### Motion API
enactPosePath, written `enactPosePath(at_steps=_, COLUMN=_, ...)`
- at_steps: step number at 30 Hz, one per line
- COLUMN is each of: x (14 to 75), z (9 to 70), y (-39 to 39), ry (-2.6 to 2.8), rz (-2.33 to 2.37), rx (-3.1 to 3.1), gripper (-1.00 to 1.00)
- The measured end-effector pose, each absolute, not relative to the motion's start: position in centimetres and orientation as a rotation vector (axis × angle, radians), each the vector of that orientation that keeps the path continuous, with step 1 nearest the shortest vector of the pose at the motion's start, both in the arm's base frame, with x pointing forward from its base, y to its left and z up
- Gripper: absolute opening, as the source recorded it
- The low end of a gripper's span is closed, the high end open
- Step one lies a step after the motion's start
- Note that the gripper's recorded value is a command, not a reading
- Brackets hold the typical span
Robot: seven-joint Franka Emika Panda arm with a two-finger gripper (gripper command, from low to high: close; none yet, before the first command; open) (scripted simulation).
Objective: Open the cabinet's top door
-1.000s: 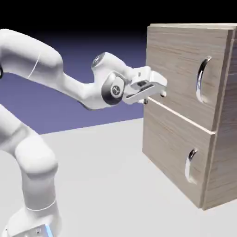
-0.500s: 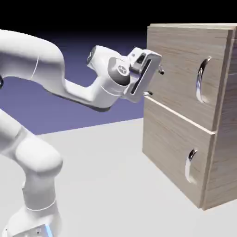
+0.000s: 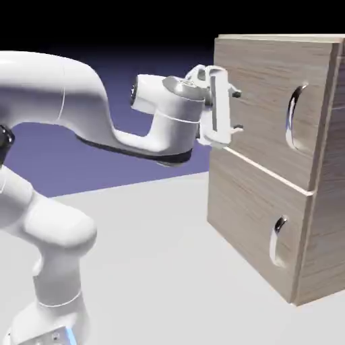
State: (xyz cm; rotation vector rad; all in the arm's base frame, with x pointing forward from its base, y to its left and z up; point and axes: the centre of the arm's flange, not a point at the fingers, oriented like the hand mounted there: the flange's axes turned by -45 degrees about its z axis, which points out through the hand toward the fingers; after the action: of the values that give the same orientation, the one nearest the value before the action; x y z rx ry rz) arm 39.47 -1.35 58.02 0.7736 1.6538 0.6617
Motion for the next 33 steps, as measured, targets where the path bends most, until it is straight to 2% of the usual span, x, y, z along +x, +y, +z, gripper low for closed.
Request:
enactPosePath(at_steps=21, x=43.5, z=54.8, y=-10.1, ry=1.571, rz=0.031, rx=-0.031, gripper=0.00)
enactPosePath(at_steps=26, x=48.1, z=54.8, y=-10.0, ry=1.571, rz=0.032, rx=-0.030, gripper=0.00)
enactPosePath(at_steps=27, x=48.5, z=54.8, y=-9.9, ry=1.571, rz=0.031, rx=-0.031, gripper=-1.00)
enactPosePath(at_steps=33, x=46.7, z=54.9, y=-9.4, ry=1.570, rz=-0.002, rx=0.002, gripper=-1.00)
